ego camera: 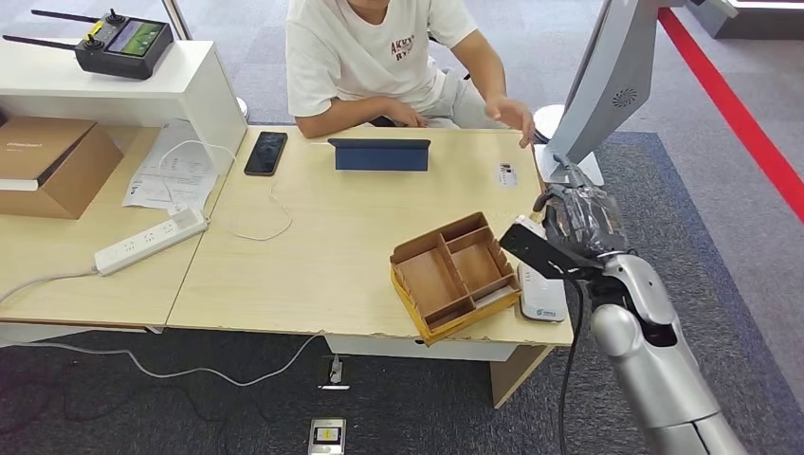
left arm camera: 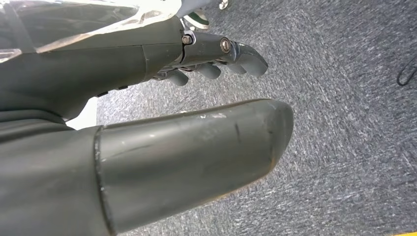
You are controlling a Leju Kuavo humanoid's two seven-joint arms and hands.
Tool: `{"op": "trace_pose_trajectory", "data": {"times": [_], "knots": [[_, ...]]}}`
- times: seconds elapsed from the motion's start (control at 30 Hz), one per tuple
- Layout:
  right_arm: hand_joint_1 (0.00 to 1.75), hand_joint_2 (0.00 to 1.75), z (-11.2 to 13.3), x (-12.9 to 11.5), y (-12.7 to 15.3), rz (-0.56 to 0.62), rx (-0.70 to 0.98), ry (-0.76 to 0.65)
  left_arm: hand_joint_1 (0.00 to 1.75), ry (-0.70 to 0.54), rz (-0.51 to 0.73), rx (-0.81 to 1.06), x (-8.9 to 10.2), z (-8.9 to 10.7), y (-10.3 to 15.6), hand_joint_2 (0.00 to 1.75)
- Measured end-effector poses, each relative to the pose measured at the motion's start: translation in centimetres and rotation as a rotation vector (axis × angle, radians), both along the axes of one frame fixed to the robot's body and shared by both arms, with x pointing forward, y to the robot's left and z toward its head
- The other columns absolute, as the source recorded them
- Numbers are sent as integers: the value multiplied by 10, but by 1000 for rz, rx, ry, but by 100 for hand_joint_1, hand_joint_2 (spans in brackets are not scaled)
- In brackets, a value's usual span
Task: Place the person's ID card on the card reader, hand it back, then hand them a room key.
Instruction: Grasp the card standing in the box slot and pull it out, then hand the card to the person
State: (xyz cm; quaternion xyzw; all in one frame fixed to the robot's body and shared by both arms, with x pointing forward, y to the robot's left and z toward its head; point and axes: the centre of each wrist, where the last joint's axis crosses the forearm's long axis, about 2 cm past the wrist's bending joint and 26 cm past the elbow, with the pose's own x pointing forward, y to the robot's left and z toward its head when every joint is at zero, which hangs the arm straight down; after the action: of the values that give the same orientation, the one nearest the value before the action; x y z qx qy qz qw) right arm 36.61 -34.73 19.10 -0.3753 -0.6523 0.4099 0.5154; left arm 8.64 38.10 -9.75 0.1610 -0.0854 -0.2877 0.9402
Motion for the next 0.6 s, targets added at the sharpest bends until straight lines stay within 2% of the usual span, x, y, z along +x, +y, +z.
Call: {"op": "trace_pose_trajectory", "data": {"times": [0.17,0.37,0.6], "knots": [[175,175,26,19,3,39,-12,-85,0,-3,-12,-3,0,0,0,0],[175,175,69,64,9,60,-30,-211,0,-10,-62,-3,3,0,-1,0],[175,175,109,108,28,58,-26,-213,0,-11,-101,-3,17,3,-2,0]]}}
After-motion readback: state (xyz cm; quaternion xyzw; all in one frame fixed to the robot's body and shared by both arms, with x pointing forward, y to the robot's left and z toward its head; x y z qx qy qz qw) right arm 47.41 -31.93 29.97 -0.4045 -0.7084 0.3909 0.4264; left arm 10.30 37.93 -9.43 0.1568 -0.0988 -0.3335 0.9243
